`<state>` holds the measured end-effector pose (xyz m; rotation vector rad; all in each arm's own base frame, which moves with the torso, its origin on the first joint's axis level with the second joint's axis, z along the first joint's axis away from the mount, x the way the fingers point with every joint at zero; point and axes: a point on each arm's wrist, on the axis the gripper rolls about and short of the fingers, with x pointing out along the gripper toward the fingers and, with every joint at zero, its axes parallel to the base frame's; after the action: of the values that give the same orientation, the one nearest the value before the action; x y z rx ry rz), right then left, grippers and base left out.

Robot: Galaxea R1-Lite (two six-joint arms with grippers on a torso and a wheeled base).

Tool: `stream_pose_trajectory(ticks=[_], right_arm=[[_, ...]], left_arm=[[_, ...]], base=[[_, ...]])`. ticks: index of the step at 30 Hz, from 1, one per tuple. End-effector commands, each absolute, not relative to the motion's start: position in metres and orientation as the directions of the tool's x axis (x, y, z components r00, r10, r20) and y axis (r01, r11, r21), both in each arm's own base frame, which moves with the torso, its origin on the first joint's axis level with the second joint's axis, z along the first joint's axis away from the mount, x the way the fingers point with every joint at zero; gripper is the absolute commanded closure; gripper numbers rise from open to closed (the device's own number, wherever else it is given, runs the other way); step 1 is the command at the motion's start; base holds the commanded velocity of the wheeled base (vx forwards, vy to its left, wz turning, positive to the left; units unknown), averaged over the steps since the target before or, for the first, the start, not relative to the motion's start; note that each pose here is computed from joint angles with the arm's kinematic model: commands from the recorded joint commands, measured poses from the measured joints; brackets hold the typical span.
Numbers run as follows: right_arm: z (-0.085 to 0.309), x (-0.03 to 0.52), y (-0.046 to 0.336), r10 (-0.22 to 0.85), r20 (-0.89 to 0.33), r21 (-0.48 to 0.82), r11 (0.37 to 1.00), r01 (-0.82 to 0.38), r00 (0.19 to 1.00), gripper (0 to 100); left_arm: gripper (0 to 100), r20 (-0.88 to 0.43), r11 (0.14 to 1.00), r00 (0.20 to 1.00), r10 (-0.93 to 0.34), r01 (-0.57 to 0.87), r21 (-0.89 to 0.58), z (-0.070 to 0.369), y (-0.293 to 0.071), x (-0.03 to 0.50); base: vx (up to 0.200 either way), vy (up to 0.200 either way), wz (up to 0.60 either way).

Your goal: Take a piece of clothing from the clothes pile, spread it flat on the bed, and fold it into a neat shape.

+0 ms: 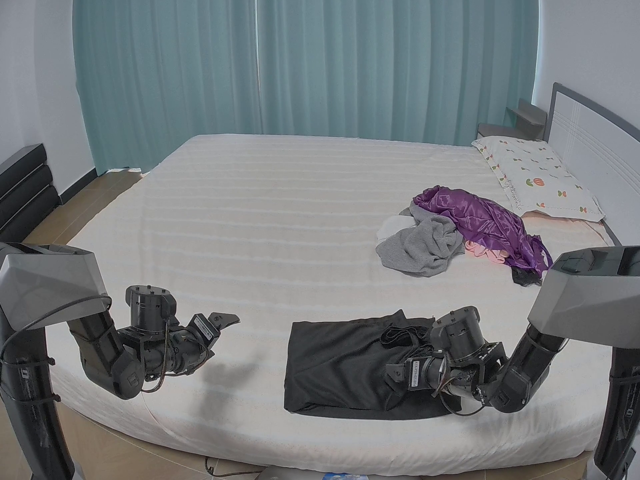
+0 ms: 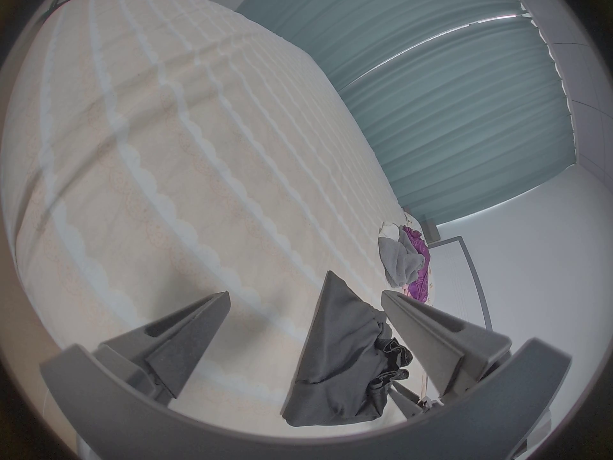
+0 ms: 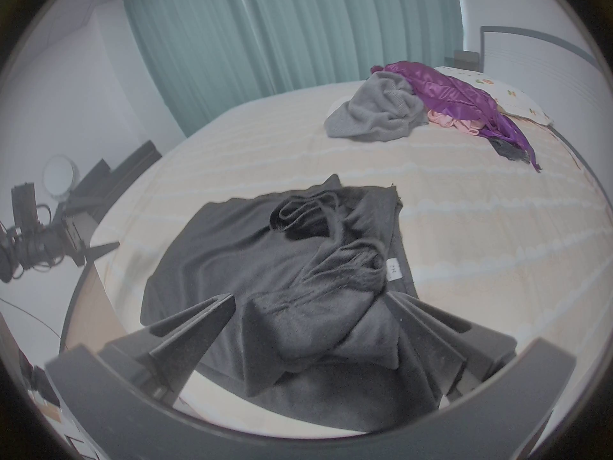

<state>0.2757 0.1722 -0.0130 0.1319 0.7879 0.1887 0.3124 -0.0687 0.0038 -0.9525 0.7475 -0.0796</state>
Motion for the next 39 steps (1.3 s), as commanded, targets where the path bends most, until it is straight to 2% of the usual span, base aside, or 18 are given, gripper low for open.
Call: stream_pose_trajectory(ticks=[1, 7, 13, 19, 24, 25, 26, 28, 29, 30, 33, 39], right_arm=[[-0.01, 0.286, 0.188, 0.211, -0.721, 0.131, 0.977, -0.169, 0.66, 0], [-0.013, 0.288, 0.184, 0.162, -0.757, 0.055, 0.981, -0.187, 0.632, 0], [-0.007, 0.285, 0.132, 0.042, -0.814, -0.03, 0.993, -0.114, 0.579, 0], [-0.007, 0.26, 0.091, 0.021, -0.854, -0.001, 0.999, -0.041, 0.52, 0], [0.0, 0.25, 0.077, 0.102, -0.812, 0.095, 0.995, -0.043, 0.575, 0], [0.006, 0.25, 0.079, 0.152, -0.771, 0.14, 0.988, -0.067, 0.618, 0], [0.006, 0.25, 0.079, 0.152, -0.771, 0.14, 0.988, -0.067, 0.618, 0], [0.011, 0.252, 0.09, 0.242, -0.718, 0.209, 0.969, -0.129, 0.653, 0], [0.011, 0.252, 0.09, 0.242, -0.718, 0.209, 0.969, -0.129, 0.653, 0], [0.014, 0.252, 0.102, 0.312, -0.682, 0.276, 0.947, -0.162, 0.661, 0], [0.012, 0.255, 0.118, 0.383, -0.652, 0.362, 0.916, -0.175, 0.654, 0], [-0.01, 0.258, 0.131, 0.421, -0.67, 0.364, 0.904, -0.224, 0.612, 0]], left_arm=[[0, -0.55, 0.602, 0.747, -0.373, -0.256, -0.756, 0.0, -0.071, 0.313], [0, -0.551, 0.604, 0.747, -0.372, -0.256, -0.755, 0.0, -0.071, 0.313], [0, -0.539, 0.602, 0.755, -0.373, -0.246, -0.76, -0.001, -0.069, 0.306], [0, -0.51, 0.596, 0.773, -0.376, -0.22, -0.772, -0.004, -0.069, 0.306], [0, -0.51, 0.598, 0.772, -0.379, -0.216, -0.771, -0.005, -0.07, 0.305], [0, -0.511, 0.601, 0.772, -0.379, -0.215, -0.77, -0.006, -0.071, 0.305], [0, -0.511, 0.601, 0.772, -0.379, -0.215, -0.77, -0.006, -0.071, 0.305], [0, -0.52, 0.61, 0.771, -0.368, -0.222, -0.76, -0.009, -0.074, 0.305], [0, -0.52, 0.61, 0.771, -0.368, -0.222, -0.76, -0.009, -0.074, 0.305], [0, -0.526, 0.621, 0.773, -0.354, -0.227, -0.751, -0.01, -0.075, 0.304], [0, -0.536, 0.627, 0.772, -0.341, -0.238, -0.742, -0.011, -0.074, 0.302], [0, -0.525, 0.617, 0.78, -0.341, -0.236, -0.75, -0.01, -0.072, 0.302]], base=[[0.0, 0.0, 0.0], [0.0, 0.0, 0.0], [0.0, 0.0, 0.0], [0.0, 0.0, 0.0], [0.0, 0.0, 0.0], [0.0, 0.0, 0.0], [0.0, 0.0, 0.0], [0.0, 0.0, 0.0], [0.0, 0.0, 0.0], [0.0, 0.0, 0.0], [0.0, 0.0, 0.0], [0.0, 0.0, 0.0]])
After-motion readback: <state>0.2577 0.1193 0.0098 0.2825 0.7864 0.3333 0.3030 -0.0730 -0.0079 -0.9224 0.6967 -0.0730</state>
